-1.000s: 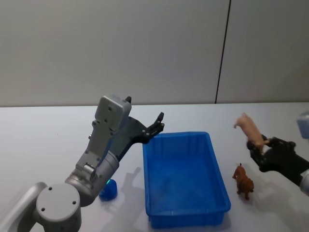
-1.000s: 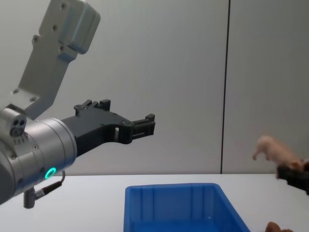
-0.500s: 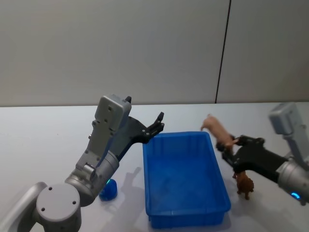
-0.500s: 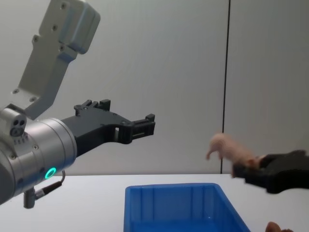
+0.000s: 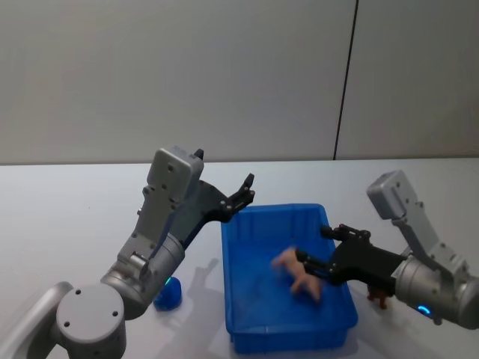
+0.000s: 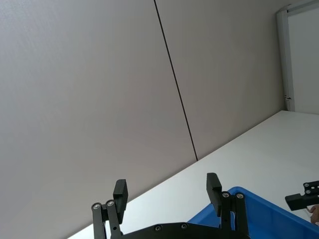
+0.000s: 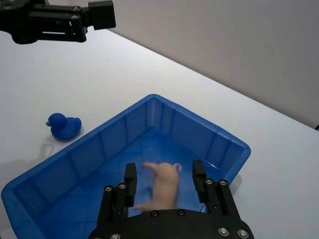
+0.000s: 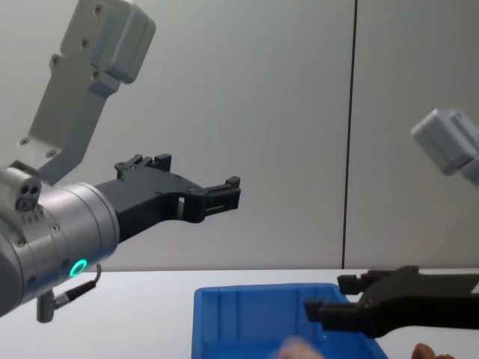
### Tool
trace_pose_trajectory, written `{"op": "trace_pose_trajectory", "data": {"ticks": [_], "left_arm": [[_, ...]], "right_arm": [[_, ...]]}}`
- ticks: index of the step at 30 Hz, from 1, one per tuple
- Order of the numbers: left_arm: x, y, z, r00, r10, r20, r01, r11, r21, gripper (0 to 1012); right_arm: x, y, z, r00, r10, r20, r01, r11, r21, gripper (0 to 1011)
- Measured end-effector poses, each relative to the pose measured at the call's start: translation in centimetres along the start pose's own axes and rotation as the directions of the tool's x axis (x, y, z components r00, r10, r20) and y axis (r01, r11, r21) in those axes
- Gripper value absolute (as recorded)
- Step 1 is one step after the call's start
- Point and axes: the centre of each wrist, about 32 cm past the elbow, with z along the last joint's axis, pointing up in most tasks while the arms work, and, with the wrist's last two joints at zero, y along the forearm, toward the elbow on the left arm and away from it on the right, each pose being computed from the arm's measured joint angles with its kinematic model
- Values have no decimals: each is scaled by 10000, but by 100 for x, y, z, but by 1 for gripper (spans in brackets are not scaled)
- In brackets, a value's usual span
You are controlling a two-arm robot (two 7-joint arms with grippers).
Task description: Pick up the two dolls from the table and place them into the box.
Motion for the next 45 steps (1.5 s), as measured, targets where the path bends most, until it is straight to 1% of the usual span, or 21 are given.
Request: {"op": "trace_pose_trajectory", "data": {"ticks": [2, 3, 4, 7, 8, 10, 12, 13, 17, 20, 22, 23, 30, 36, 45], "left_arm": [[0, 0, 0, 10000, 0, 1, 0, 10000, 0, 1001], [0, 0, 0, 10000, 0, 0, 0, 10000, 0, 1001], [0, 0, 0, 10000, 0, 1, 0, 10000, 0, 1001], [0, 0, 0, 10000, 0, 1, 0, 10000, 0, 1001], [0, 0, 0, 10000, 0, 0, 0, 10000, -1, 1001], [0, 0, 0, 10000, 0, 0, 0, 10000, 0, 1001], [0, 0, 0, 10000, 0, 0, 0, 10000, -1, 1001], [0, 0, 0, 10000, 0, 0, 0, 10000, -1, 1001], [0, 0, 0, 10000, -1, 0, 1, 10000, 0, 1001], [0, 0, 0, 10000, -1, 0, 1, 10000, 0, 1001], [0, 0, 0, 10000, 0, 0, 0, 10000, 0, 1001], [0, 0, 0, 10000, 0, 0, 0, 10000, 0, 1001], [0, 0, 0, 10000, 0, 0, 0, 10000, 0, 1001], [0, 0, 0, 10000, 0, 0, 0, 10000, 0, 1001], [0, 0, 0, 10000, -1, 0, 1, 10000, 0, 1001]], "right_arm": [[-6, 20, -2, 10000, 30, -15, -31, 10000, -40, 715], [-7, 25, -3, 10000, 31, -22, -31, 10000, -47, 735], [-9, 30, -5, 10000, 9, -35, -9, 10000, -58, 791], [-9, 32, -7, 9999, -86, -64, 86, 10000, -50, 844], [-6, 26, -12, 9998, -173, -105, 172, 9998, -37, 898], [-3, 10, -21, 9994, -298, -163, 298, 9996, -20, 927], [2, -21, -29, 9985, -491, -239, 491, 9988, 23, 989], [5, -35, -33, 9980, -574, -276, 576, 9983, 42, 1000], [14, -123, -67, 9945, -949, -437, 953, 9954, 84, 1001], [21, -234, -113, 9886, -1363, -645, 1373, 9905, 98, 1001], [24, -281, -132, 9858, -1515, -728, 1525, 9883, 92, 1001], [25, -336, -158, 9829, -1662, -798, 1672, 9859, 56, 1001], [12, -523, -262, 9700, -2138, -1153, 2127, 9769, -218, 1001], [-11, -640, -346, 9626, -2329, -1386, 2266, 9722, -594, 1001], [-46, -710, -458, 9605, -2283, -1591, 2117, 9706, -1147, 1001]]}}
